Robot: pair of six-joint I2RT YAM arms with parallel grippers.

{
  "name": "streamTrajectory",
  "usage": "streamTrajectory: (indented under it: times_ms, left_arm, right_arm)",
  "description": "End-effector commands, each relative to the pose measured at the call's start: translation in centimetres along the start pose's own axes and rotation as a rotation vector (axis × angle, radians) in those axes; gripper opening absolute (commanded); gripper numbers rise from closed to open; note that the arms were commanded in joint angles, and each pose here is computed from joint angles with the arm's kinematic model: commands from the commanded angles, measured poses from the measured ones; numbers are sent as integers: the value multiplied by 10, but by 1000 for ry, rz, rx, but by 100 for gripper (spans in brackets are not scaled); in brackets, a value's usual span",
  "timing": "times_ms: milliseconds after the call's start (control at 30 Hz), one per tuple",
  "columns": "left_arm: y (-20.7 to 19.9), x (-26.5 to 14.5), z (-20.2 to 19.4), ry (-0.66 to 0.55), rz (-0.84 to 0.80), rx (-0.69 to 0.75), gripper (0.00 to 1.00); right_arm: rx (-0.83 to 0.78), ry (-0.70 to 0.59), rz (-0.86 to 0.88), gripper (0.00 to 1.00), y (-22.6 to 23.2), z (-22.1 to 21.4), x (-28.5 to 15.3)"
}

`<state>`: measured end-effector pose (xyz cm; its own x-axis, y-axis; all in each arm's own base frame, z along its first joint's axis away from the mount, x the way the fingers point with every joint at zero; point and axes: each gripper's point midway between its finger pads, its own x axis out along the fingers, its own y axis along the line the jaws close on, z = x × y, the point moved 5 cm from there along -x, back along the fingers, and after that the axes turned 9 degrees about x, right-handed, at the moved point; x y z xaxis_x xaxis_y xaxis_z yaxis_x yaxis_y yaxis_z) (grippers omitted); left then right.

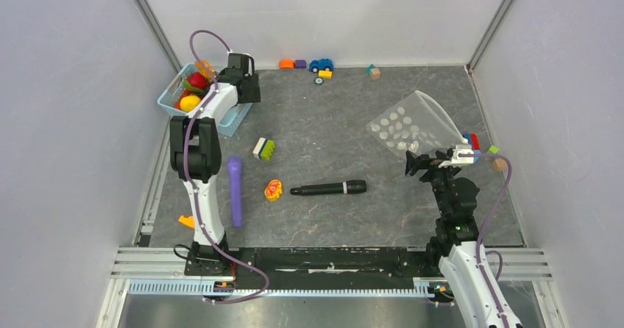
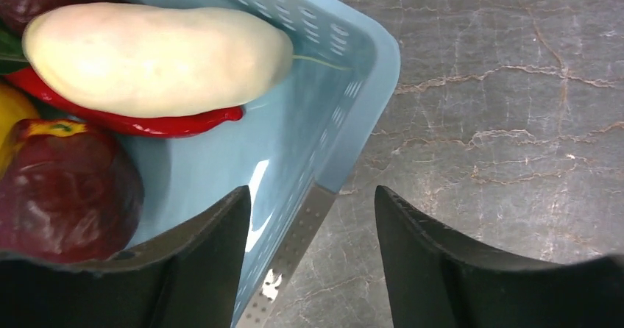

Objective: Place the food in the zip-top bag and seal the zipper
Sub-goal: Move the bin to the center of the board.

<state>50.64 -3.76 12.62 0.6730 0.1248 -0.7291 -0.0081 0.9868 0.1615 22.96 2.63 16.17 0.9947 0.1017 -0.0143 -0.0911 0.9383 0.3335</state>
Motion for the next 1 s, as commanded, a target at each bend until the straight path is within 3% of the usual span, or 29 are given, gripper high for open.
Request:
streamTrajectory:
  times_ms: [0, 67, 167, 267, 633, 967]
  left_arm:
    - [-2, 7, 3, 33, -57, 92, 64]
    - [-4, 9, 1, 38, -78, 113, 54]
    - [-6, 12, -1, 44, -85, 120, 29]
    - [-12, 11, -3, 45, -130, 131, 16]
    - [-72, 0, 2, -8, -343, 194, 2]
    - [-171, -46, 13, -130, -405, 432, 2]
  right_arm:
    - [-20, -58, 24, 98, 9, 25, 2]
    - [-24, -55, 20, 98, 8, 24, 2]
    - [-18, -58, 23, 98, 8, 24, 1]
    - [-18, -62, 31, 98, 10, 25, 0]
    - [-15, -87, 47, 98, 12, 29, -3]
    - [-13, -104, 48, 98, 13, 32, -5]
